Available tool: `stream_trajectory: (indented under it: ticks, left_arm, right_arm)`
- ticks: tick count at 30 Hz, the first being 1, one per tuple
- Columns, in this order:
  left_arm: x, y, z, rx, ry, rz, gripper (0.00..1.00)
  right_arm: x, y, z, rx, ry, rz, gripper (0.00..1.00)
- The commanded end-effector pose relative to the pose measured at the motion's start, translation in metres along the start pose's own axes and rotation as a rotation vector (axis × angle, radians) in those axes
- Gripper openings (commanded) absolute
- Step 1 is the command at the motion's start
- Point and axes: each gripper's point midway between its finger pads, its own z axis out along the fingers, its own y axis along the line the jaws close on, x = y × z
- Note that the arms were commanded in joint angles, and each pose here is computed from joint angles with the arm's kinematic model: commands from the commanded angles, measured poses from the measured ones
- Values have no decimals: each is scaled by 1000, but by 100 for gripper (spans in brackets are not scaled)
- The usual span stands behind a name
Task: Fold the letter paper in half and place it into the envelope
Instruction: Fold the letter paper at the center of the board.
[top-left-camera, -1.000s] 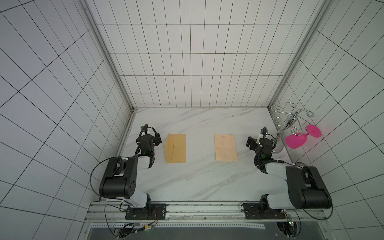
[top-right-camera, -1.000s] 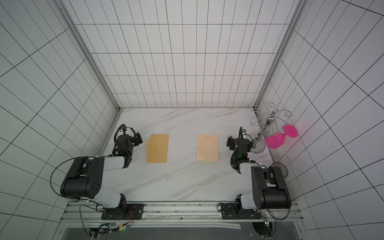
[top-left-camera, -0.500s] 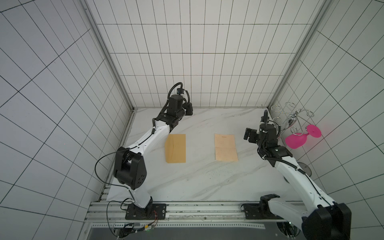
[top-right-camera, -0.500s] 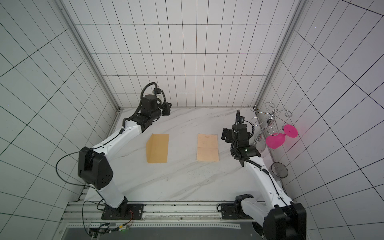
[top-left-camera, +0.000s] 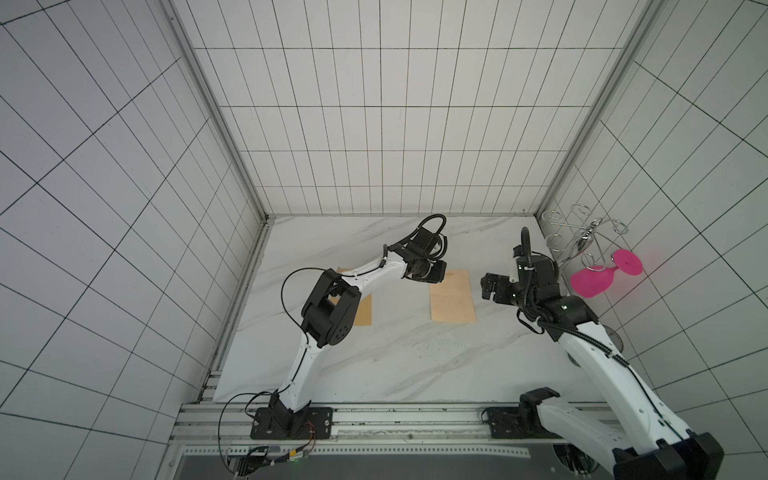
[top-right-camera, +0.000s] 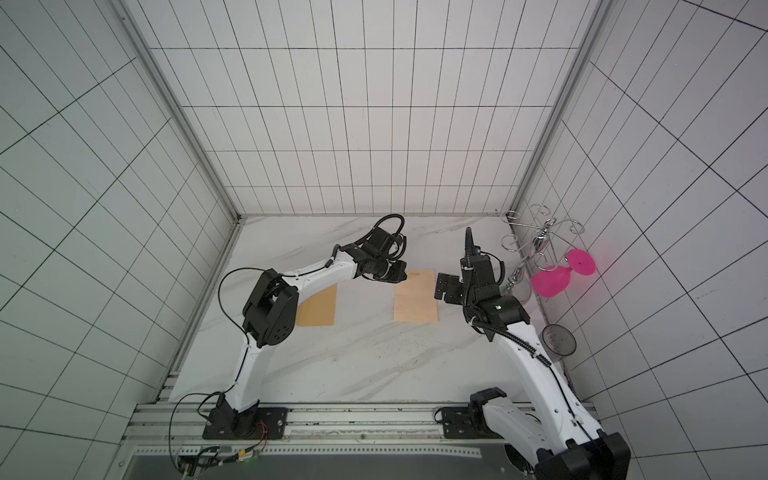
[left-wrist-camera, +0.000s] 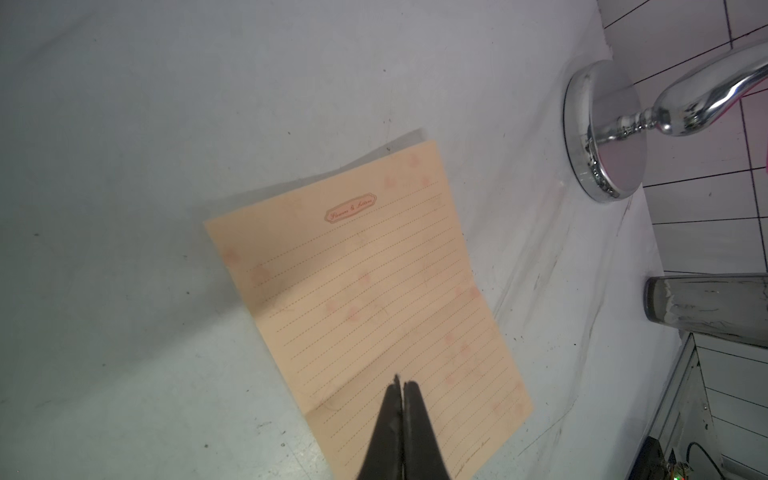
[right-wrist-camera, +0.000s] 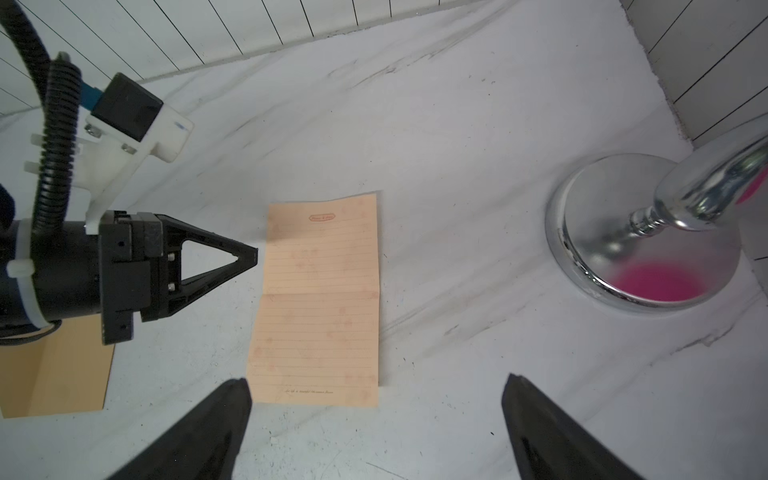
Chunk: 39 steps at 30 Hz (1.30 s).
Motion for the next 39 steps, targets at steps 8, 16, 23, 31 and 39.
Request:
stream_trajectory:
  ticks: [8,16,23,31,39]
  left_arm:
    - [6,12,37,-55,58,-124,66]
    - [14,35,51,-143,75,-145,65]
    - [33,52,62,-191,143,-137,65]
    - [46,69,62,-228,205,-125,64]
    - [53,69,63,-227,233,-119,63]
  right_arm:
    - [8,-7,-12,41,64,-125,99]
    - [10,-17,-12,103,91,-214,100]
    - [15,-16,-9,128,122,-394,100]
    - [61,2,-9,29,216,-1006,93]
    - [120,8,-1,-36,317,-1423,96]
